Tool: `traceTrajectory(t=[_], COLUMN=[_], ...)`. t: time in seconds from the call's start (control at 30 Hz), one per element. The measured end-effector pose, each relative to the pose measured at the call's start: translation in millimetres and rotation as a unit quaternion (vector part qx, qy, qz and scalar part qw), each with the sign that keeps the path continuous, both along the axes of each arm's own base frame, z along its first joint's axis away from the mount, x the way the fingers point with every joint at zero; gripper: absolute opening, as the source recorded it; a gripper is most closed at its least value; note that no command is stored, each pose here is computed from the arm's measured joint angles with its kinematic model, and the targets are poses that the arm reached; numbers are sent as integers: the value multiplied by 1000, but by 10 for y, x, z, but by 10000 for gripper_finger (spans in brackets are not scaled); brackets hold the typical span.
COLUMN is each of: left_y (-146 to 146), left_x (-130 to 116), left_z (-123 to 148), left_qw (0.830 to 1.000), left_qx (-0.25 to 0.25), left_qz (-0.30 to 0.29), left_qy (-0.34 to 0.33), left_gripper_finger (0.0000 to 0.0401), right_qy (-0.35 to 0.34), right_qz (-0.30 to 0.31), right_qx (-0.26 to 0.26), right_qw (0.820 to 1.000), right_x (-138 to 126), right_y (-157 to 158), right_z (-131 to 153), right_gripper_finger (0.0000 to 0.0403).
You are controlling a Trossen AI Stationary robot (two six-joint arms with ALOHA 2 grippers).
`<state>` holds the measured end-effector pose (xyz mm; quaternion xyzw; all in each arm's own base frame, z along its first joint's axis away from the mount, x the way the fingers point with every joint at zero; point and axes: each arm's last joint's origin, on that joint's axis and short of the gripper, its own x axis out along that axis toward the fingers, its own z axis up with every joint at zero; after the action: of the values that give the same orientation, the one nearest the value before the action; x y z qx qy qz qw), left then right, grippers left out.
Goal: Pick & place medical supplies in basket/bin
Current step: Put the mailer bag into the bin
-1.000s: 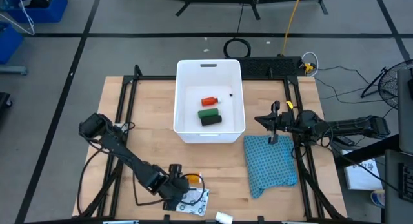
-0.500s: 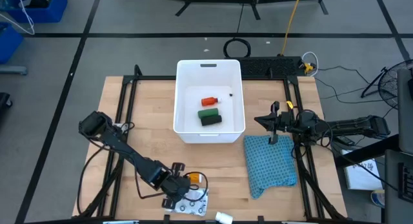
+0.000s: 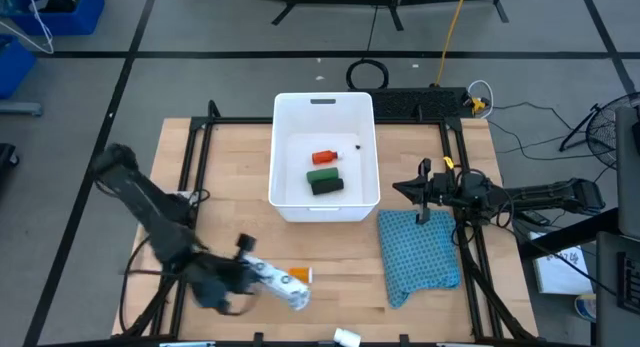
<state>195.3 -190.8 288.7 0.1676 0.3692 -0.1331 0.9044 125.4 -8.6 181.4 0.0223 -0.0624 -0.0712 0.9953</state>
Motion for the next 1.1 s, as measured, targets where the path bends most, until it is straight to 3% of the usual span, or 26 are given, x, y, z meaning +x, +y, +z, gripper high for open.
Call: traceTrajectory(t=[0.2, 0.33, 0.43, 0.57, 0.7, 0.83, 0.97, 1.1], left_y=[346, 651, 852, 1110, 1278, 1418, 1525, 1577], left_x=[-637, -852, -927, -993, -1067, -1139, -1156, -1101], left_z=[76, 268, 376, 299, 45, -70, 4, 345], left_qw=[993, 967, 943, 936, 926, 895, 872, 860], left_qx=[-26, -70, -51, -15, -34, -58, -83, -103], left_qz=[-17, -39, -70, -55, -57, -20, 36, 76], left_qy=[-118, -240, -320, -348, -371, -441, -481, -494], left_gripper_finger=[2, 1, 1, 1, 1, 1, 0, 0], right_qy=[3, 3, 3, 0, 0, 2, 2, -1], right_qz=[1, 1, 1, 0, 0, -2, -2, -3], right_qx=[0, 0, 0, -1, -2, -13, -13, -16], right_qw=[1000, 1000, 1000, 1000, 1000, 1000, 1000, 1000], right_x=[1, 1, 1, 1, 1, 1, 1, 0], right_y=[3, 3, 3, 3, 3, 2, 2, 2], right_z=[-6, -6, -7, 0, 0, 0, 0, 5], right_gripper_finger=[0, 0, 0, 0, 0, 0, 0, 0])
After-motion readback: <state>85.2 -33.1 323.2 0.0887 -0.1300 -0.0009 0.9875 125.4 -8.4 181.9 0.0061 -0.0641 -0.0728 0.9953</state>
